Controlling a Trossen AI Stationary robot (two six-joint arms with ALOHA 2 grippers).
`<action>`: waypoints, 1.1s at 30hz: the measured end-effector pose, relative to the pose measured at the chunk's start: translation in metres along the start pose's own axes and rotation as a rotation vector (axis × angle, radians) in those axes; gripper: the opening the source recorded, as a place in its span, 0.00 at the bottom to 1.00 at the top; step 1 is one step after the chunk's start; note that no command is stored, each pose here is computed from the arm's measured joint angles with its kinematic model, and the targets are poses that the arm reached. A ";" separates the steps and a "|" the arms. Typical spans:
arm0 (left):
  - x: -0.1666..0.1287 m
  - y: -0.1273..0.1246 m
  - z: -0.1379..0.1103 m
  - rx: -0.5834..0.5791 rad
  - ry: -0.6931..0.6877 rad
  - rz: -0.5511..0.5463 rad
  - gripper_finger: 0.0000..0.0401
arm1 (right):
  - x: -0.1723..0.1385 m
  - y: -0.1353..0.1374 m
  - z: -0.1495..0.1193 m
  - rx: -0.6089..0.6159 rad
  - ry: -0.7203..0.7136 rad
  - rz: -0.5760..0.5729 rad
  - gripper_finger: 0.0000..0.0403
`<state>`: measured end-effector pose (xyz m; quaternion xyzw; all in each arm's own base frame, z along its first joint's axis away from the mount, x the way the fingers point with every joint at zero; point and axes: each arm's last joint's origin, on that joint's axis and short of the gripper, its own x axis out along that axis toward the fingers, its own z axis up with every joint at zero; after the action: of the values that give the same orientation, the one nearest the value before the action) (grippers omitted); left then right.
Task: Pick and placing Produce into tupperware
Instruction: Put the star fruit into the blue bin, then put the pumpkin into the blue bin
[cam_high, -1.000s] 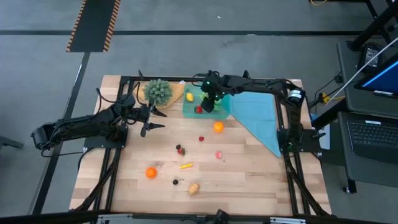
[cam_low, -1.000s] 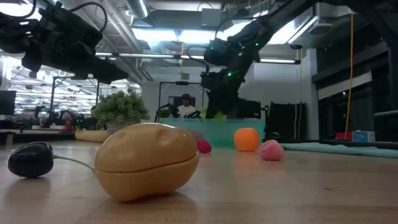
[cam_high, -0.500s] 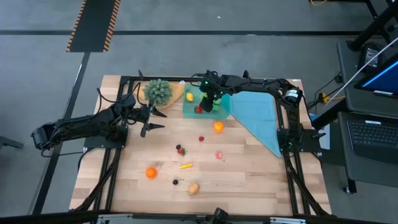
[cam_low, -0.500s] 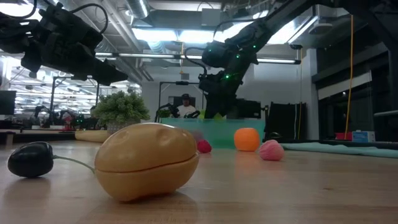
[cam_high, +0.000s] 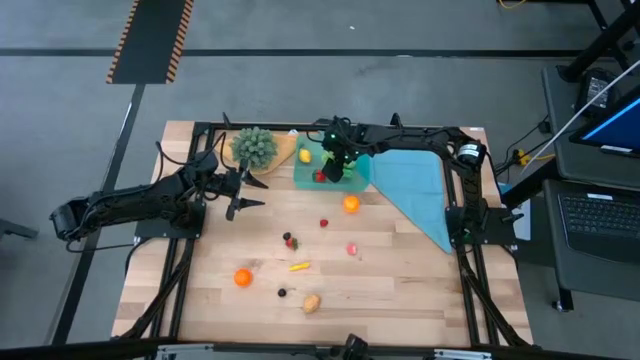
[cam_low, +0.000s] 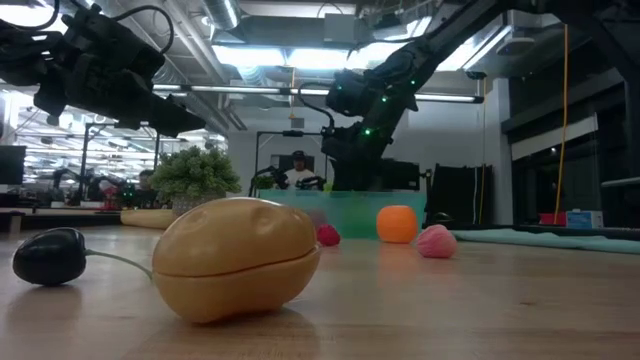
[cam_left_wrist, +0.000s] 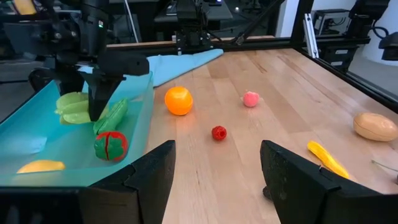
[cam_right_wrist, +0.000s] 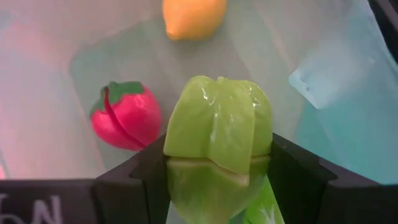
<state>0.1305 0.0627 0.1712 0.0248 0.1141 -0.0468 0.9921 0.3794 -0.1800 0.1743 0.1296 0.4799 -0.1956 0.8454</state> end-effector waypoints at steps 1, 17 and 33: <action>0.000 0.000 0.000 0.002 0.000 0.000 0.57 | 0.000 0.000 0.000 0.000 -0.004 0.000 0.54; 0.000 0.000 -0.001 -0.007 0.011 -0.003 0.57 | 0.017 0.000 0.000 -0.026 -0.022 -0.001 0.54; 0.000 -0.001 -0.002 -0.010 0.020 -0.005 0.57 | 0.015 0.000 0.004 -0.059 -0.032 -0.002 0.68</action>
<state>0.1299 0.0623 0.1690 0.0201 0.1243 -0.0486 0.9909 0.3899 -0.1849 0.1632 0.1010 0.4721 -0.1840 0.8562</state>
